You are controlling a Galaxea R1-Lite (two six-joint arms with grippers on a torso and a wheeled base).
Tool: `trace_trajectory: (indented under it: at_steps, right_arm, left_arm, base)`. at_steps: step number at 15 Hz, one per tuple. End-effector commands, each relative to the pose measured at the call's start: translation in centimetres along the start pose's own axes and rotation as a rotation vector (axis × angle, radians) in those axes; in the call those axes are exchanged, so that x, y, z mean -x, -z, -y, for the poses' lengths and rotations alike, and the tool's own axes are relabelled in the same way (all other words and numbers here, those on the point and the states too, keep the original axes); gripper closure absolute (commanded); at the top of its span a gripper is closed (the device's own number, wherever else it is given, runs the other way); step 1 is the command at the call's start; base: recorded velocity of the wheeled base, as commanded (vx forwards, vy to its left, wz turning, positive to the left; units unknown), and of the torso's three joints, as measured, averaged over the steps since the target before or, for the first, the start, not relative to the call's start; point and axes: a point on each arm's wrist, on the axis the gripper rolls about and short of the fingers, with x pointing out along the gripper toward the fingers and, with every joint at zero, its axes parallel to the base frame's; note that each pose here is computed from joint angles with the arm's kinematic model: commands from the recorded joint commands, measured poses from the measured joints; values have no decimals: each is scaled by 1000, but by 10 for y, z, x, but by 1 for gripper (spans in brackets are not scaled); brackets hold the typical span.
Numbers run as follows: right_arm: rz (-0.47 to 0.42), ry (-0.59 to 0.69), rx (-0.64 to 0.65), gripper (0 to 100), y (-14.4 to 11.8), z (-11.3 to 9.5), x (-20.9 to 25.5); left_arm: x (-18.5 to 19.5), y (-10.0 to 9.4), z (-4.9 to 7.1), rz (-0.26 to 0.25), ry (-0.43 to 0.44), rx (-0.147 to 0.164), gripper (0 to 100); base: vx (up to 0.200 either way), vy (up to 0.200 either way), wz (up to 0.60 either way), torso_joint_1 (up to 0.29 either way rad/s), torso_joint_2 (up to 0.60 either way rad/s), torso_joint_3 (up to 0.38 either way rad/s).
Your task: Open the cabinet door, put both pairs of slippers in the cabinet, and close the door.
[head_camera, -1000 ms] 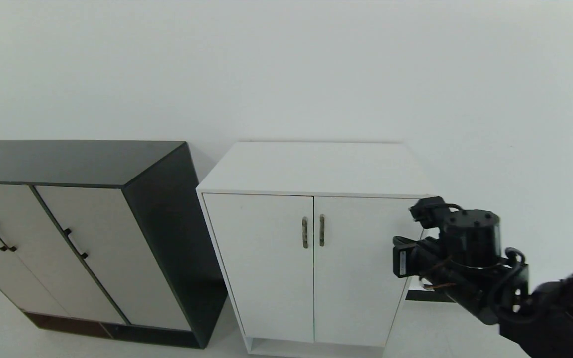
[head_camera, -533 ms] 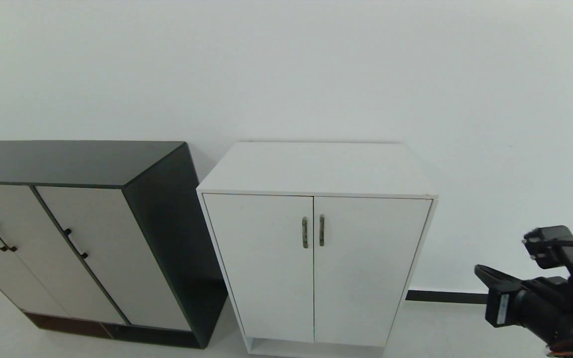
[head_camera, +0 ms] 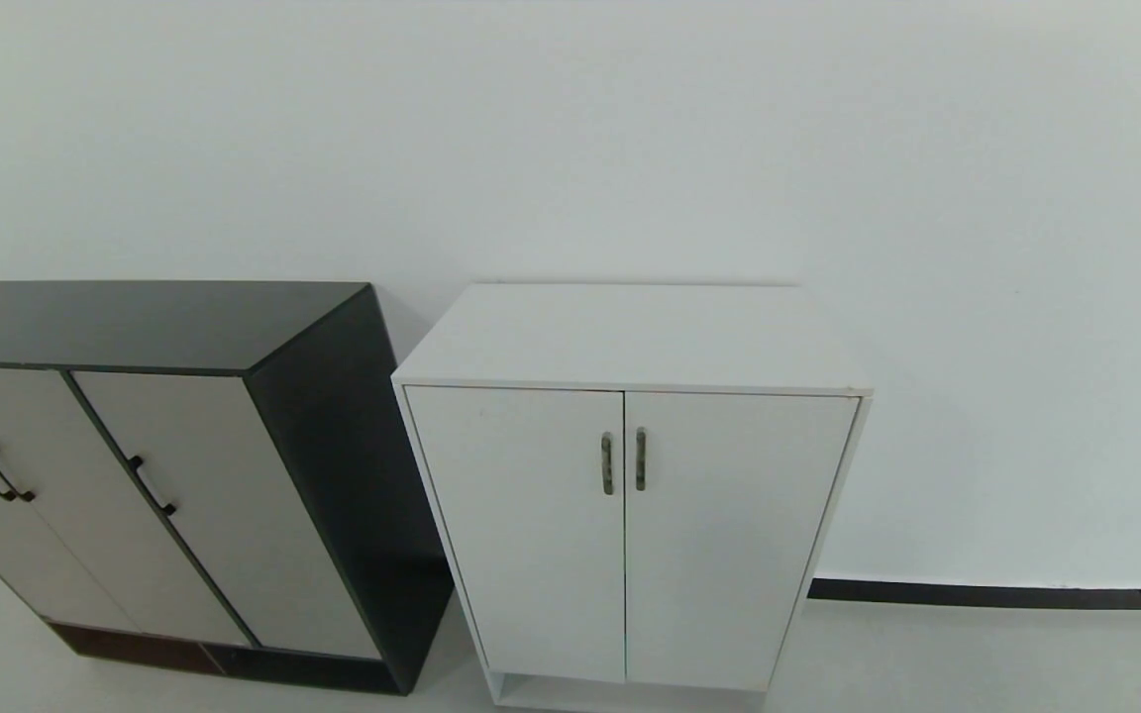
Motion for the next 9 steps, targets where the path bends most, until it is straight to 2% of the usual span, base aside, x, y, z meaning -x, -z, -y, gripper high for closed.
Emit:
trace_trajectory:
  at_steps: [1,4,5,9]
  right_arm:
    - [91,-85,-47,100,26,12,24]
    - [70,-153,6,100,34,10,23]
    - [54,-186,64,100,38,10,23]
    - [44,-200,78,100,44,12,26]
  left_arm:
    - [0,0,0,-2,0,-1,100]
    - [0,0,0,-2,0,-1,100]
    - [0,0,0,-2,0,-1,100]
    - [0,0,0,-2,0,-1,100]
  base:
    - [0,0,0,0,0,0]
    - [0,0,0,0,0,0]
    - [0,0,0,0,0,0]
    - [0,0,0,0,0,0]
